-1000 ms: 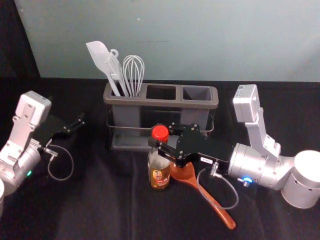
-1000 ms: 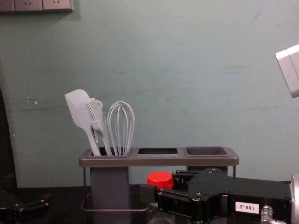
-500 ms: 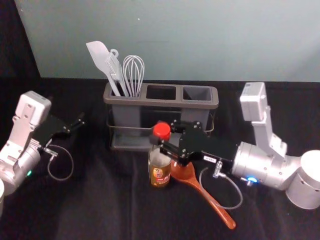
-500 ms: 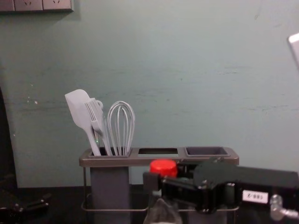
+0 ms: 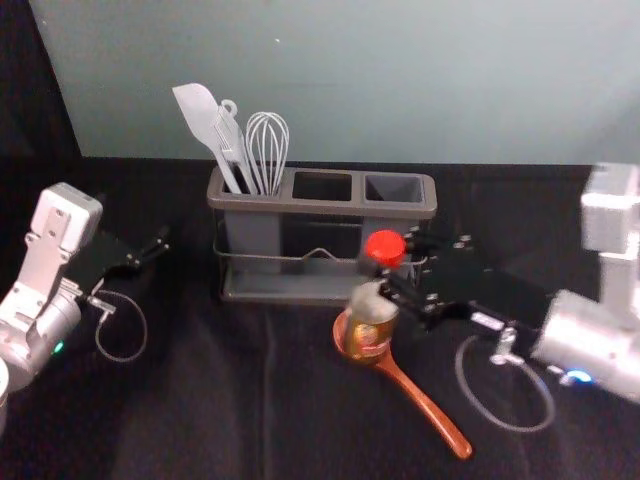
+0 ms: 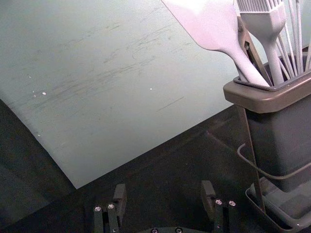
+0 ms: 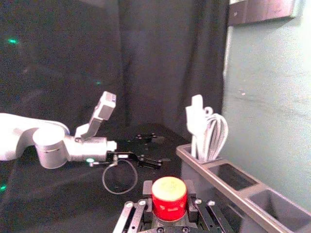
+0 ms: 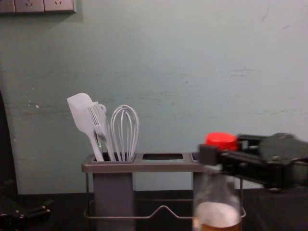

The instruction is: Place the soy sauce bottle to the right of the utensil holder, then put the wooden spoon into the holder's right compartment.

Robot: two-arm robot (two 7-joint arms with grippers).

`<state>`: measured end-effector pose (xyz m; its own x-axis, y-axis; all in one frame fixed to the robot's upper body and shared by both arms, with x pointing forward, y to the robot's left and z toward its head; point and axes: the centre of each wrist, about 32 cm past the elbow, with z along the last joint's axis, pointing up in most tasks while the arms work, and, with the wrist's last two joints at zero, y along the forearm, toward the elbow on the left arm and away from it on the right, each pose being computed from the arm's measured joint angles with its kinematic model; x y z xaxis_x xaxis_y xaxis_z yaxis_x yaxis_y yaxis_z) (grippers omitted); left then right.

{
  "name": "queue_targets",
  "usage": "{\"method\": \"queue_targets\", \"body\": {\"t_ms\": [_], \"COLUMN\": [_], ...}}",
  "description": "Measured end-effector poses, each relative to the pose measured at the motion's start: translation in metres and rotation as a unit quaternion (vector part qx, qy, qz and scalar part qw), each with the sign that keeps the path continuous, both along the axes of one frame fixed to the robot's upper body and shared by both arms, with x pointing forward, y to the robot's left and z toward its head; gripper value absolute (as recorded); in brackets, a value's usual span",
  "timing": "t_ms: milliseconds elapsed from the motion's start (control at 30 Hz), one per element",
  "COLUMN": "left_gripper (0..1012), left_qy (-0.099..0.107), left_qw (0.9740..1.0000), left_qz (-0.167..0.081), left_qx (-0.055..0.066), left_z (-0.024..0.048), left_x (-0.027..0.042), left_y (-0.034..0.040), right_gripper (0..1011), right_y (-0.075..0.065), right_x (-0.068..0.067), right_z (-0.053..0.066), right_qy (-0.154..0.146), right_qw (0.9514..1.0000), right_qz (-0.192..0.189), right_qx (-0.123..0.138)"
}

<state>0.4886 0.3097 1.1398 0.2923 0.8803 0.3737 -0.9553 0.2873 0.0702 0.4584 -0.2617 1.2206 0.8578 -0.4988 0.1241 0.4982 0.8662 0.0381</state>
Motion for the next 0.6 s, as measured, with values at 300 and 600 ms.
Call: {"method": "queue_targets", "body": {"t_ms": [300,600], "left_gripper": [1005,1005], "left_qy": [0.0,0.0], "left_qw": [1.0,1.0], "left_qz": [0.0,0.0], "left_qx": [0.0,0.0], "left_z": [0.0,0.0], "left_x": [0.0,0.0], "left_y": [0.0,0.0], "right_gripper": [382,382], "right_y": [-0.039,-0.072], "right_x": [-0.028,-0.029], "right_z": [0.005,0.006], "right_qy": [-0.016,-0.029], "right_qw": [0.9979,0.9916], "right_qz": [-0.062,-0.125], "right_qx": [-0.007,-0.014]}}
